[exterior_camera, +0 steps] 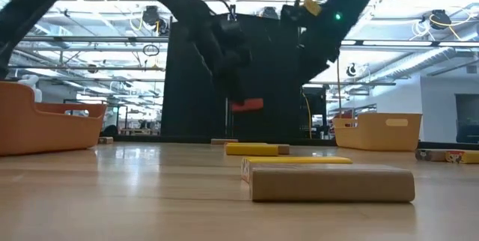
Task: Sort blocks
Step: Put the orange block into the orange bin
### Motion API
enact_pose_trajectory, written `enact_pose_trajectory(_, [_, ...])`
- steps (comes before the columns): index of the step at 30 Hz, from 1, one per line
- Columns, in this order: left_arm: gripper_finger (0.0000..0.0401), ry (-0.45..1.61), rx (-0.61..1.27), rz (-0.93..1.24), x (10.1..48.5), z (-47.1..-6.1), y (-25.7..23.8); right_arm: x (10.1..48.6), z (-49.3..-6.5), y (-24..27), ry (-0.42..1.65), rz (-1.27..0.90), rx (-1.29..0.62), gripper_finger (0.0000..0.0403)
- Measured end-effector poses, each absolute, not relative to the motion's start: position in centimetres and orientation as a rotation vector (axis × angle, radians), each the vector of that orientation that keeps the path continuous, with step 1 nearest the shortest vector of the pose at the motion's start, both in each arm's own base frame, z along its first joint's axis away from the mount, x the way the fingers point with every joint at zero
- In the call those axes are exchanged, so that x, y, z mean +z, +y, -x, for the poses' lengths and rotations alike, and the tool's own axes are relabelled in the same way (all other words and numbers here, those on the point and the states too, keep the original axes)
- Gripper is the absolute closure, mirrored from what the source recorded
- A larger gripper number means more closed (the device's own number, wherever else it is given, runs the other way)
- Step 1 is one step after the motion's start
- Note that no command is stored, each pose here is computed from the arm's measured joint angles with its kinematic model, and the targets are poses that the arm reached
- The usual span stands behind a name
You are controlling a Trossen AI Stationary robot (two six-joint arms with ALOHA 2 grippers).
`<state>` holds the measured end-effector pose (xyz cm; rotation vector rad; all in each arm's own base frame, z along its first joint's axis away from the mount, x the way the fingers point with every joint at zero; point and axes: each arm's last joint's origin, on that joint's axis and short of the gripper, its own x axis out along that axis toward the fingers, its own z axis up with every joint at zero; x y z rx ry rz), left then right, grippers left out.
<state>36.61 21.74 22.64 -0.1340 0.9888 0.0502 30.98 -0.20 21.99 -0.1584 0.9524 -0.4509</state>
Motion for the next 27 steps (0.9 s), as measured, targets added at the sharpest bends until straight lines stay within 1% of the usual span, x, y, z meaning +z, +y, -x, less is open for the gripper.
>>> enact_pose_trajectory(3, [0.0320,0.969,0.054,0.123,24.9,-35.3,20.9,20.9,-30.1,-0.5,0.924,0.152,-0.418,0.0160])
enact_pose_trajectory(7, [0.0320,0.967,0.044,0.128,27.8,-33.3,19.5,20.5,-28.1,-1.2,0.866,0.120,-0.427,0.0160])
enact_pose_trajectory(12, [0.0320,0.936,0.047,0.187,30.0,-29.9,17.1,20.4,-25.0,-1.9,0.675,0.070,-0.435,0.0160])
enact_pose_trajectory(16, [0.0320,0.934,0.085,0.277,30.2,-26.6,14.3,20.1,-23.3,-2.1,0.465,0.025,-0.320,0.0160])
enact_pose_trajectory(20, [0.0320,0.942,0.194,0.370,29.8,-22.9,10.8,20.0,-22.7,-2.2,0.311,0.019,-0.217,0.0160])
enact_pose_trajectory(24, [0.0320,0.908,0.349,0.482,29.2,-19.1,7.1,19.9,-22.9,-2.1,0.295,0.014,-0.176,0.0160])
enact_pose_trajectory(27, [0.0320,0.864,0.421,0.574,28.4,-16.6,4.6,19.4,-23.1,-2.1,0.313,-0.014,-0.176,0.0160])
